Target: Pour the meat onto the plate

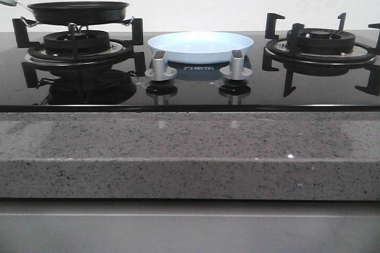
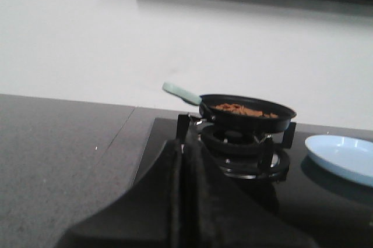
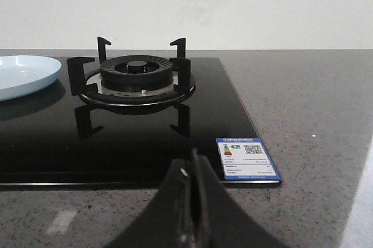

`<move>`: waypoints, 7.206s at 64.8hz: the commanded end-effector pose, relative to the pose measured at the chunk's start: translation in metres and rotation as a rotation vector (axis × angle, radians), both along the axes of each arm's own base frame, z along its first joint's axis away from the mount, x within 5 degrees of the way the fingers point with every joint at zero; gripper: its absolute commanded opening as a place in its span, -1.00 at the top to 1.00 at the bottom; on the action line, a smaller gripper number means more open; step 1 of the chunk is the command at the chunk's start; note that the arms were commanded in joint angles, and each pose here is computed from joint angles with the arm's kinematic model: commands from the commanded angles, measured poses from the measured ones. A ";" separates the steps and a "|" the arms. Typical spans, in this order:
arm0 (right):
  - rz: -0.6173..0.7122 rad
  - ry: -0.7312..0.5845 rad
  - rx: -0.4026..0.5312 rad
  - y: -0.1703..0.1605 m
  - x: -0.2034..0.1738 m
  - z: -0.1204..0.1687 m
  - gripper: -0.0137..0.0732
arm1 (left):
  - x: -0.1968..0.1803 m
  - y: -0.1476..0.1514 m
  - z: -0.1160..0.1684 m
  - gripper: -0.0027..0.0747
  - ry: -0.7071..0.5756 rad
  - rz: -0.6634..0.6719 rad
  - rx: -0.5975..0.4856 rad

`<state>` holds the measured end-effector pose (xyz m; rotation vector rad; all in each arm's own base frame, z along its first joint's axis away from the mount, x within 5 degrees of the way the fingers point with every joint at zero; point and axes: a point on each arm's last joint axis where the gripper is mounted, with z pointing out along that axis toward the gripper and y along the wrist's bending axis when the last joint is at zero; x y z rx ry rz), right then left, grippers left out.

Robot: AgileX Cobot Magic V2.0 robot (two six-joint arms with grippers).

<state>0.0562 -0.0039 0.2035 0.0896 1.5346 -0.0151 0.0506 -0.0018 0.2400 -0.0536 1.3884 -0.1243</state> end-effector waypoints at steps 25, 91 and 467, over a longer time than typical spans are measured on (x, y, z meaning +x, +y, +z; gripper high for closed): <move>-0.014 -0.074 0.019 0.000 -0.021 0.129 0.84 | -0.016 -0.002 0.119 0.98 0.042 -0.031 0.019; 0.152 0.405 -0.041 0.011 0.033 0.136 -0.14 | 0.071 -0.006 0.112 -0.70 0.493 -0.040 0.060; 0.633 0.860 -0.024 0.139 0.281 0.116 0.82 | 0.298 0.044 0.109 -0.62 0.738 -0.317 -0.727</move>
